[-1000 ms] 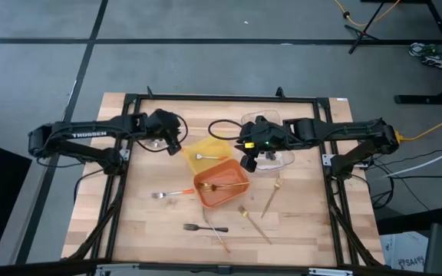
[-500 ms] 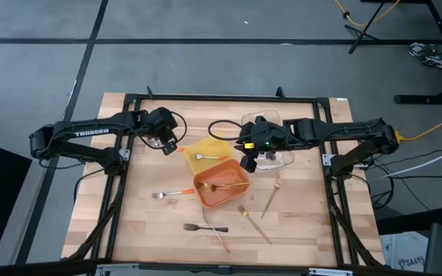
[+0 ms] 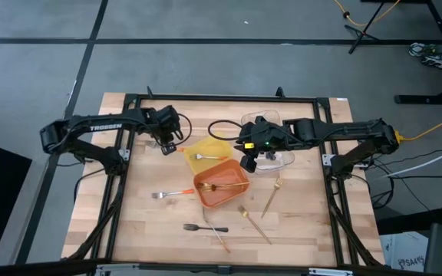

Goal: Sort silverware by color (type)
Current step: Put the orange fork into the yellow bin

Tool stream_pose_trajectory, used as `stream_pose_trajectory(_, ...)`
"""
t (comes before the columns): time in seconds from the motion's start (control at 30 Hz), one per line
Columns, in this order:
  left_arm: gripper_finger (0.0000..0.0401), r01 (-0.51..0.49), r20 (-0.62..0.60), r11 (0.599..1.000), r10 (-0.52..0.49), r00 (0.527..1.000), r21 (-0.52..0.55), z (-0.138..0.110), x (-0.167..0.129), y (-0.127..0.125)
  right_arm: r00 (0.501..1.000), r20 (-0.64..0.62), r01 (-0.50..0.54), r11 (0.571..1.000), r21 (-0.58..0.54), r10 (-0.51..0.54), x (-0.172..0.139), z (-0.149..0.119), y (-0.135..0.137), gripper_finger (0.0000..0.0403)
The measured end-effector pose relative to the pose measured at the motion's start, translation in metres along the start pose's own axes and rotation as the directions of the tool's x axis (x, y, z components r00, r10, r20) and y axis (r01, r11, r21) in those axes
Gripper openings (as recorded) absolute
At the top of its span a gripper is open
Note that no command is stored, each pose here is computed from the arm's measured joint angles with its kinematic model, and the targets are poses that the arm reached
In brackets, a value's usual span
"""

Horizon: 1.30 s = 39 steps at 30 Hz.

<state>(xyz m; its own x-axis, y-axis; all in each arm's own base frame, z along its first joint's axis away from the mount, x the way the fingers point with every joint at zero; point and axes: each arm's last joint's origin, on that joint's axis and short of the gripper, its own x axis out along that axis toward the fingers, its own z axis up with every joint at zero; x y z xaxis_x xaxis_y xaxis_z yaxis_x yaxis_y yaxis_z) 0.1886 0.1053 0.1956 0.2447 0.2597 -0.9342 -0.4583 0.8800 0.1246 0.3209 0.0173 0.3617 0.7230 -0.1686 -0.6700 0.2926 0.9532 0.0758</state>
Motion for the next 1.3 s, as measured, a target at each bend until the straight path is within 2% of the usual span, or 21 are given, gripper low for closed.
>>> stream_pose_trajectory(0.13, 0.0073, -0.068, -0.011, 0.995, 0.069, 0.998, 0.070, 0.000, 0.001, 0.002, 1.000, 0.000, 0.000, 1.000, 0.000, 0.000, 0.000, 0.000, 0.000, 0.0074)
stream_pose_trajectory(0.27, 0.0073, -0.095, -0.012, 0.992, 0.096, 0.995, 0.082, 0.000, 0.001, 0.003, 1.000, 0.000, -0.001, 1.000, 0.000, 0.001, 0.000, 0.000, 0.000, 0.0074)
stream_pose_trajectory(0.43, 0.0073, -0.029, -0.032, 0.980, 0.036, 0.999, 0.199, -0.002, 0.001, 0.002, 1.000, -0.001, -0.002, 1.000, 0.000, 0.002, 0.000, 0.000, 0.000, 0.0074)
stream_pose_trajectory(0.63, 0.0073, 0.037, -0.032, 0.940, -0.028, 0.999, 0.338, -0.003, 0.001, 0.000, 1.000, -0.001, -0.002, 1.000, 0.000, 0.002, 0.000, 0.000, 0.000, 0.0074)
stream_pose_trajectory(0.83, 0.0073, 0.057, -0.072, 0.929, -0.033, 0.997, 0.367, -0.008, 0.003, -0.001, 1.000, 0.000, 0.000, 1.000, 0.000, 0.000, 0.000, 0.000, 0.000, 0.0074)
stream_pose_trajectory(1.03, 0.0073, 0.090, -0.153, 0.925, -0.035, 0.988, 0.368, -0.032, 0.022, -0.004, 1.000, 0.000, 0.001, 1.000, 0.000, -0.001, 0.000, 0.000, 0.000, 0.0074)
stream_pose_trajectory(1.17, 0.0073, 0.089, -0.173, 0.933, -0.030, 0.985, 0.349, -0.042, 0.030, -0.006, 1.000, 0.000, 0.001, 1.000, 0.000, -0.001, 0.000, 0.000, 0.000, 0.0074)
stream_pose_trajectory(1.3, 0.0073, 0.066, -0.145, 0.937, -0.016, 0.989, 0.343, -0.039, 0.031, -0.005, 1.000, 0.000, 0.001, 1.000, 0.000, -0.001, 0.000, 0.000, 0.000, 0.0074)
